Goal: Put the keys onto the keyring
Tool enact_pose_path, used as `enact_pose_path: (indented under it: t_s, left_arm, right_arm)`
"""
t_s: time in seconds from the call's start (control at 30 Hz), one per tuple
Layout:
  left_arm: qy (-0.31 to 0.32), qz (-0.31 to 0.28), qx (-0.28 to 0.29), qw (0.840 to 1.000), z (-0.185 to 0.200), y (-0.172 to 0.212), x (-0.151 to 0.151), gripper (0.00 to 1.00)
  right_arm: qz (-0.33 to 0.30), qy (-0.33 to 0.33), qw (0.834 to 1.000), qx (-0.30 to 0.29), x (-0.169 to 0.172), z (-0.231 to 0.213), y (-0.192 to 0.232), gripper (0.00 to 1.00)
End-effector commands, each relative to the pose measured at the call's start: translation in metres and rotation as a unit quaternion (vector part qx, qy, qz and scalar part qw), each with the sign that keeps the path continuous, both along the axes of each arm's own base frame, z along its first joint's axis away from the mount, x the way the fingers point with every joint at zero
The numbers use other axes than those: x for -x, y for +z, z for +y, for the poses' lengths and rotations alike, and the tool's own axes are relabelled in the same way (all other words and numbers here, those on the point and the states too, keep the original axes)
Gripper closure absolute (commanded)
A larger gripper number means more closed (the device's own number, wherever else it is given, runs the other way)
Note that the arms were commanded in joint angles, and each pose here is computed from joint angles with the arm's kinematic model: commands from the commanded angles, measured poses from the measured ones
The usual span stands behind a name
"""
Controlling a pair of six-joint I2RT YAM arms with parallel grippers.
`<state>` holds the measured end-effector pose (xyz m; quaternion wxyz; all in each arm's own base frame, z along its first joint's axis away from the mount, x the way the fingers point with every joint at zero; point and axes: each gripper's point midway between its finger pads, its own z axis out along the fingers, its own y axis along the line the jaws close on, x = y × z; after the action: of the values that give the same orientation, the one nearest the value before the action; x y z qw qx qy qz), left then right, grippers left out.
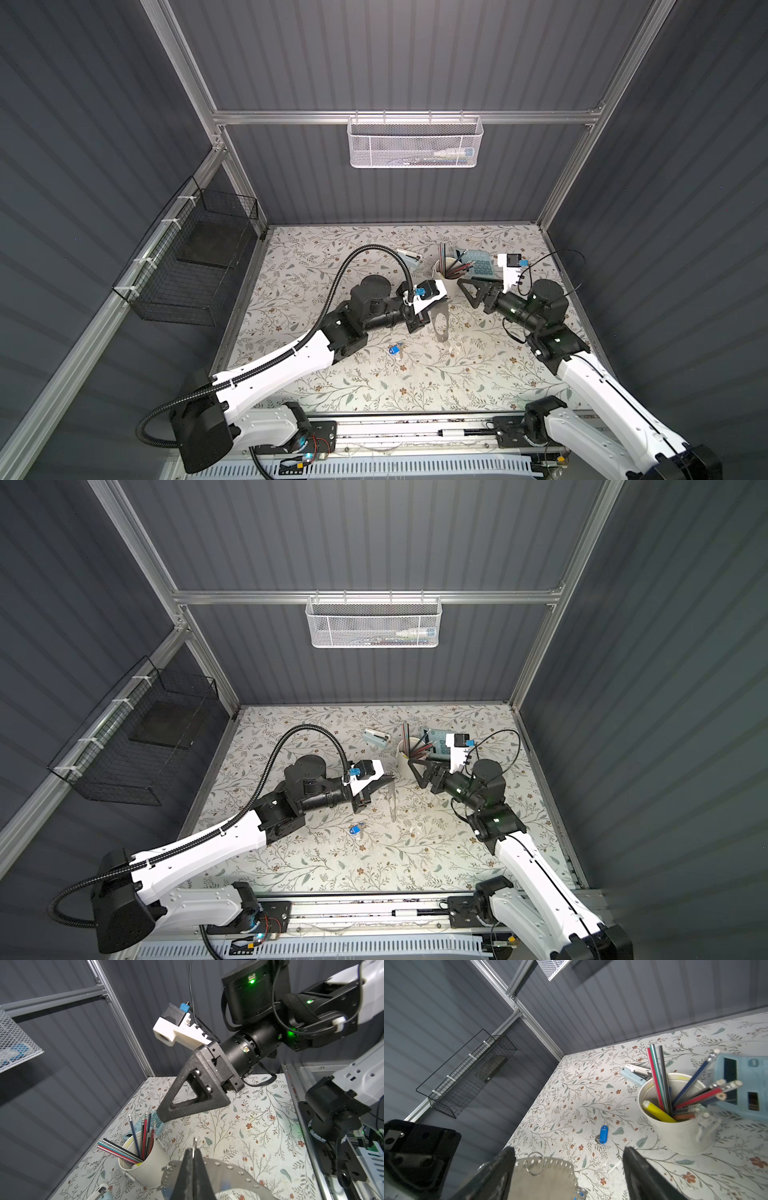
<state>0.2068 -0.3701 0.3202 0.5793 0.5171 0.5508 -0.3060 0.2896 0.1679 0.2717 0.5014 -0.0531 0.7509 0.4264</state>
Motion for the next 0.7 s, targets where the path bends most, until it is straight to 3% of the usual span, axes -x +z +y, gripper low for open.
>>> enact_pose_path:
  t_s: [0.0, 0.17, 0.33, 0.67]
  left_arm:
    - [0.046, 0.003, 0.053, 0.998, 0.015, 0.033, -0.005, 1.0]
    - [0.111, 0.066, 0.097, 0.987, 0.048, 0.041, -0.021, 1.0]
    - [0.167, 0.175, 0.134, 0.961, 0.096, 0.035, -0.053, 1.0]
    - [0.278, 0.248, 0.124, 0.92, 0.152, -0.009, -0.077, 1.0]
  right_arm:
    - [-0.01, -0.013, 1.0, 0.013, 0.0, -0.005, 0.008, 0.16]
    - [0.03, -0.001, 0.999, 0.044, 0.003, 0.0, -0.012, 0.17]
    - [0.061, 0.024, 0.994, 0.09, 0.015, 0.017, -0.038, 0.19]
    - [0.106, 0.091, 0.971, 0.195, 0.038, 0.073, -0.112, 0.31]
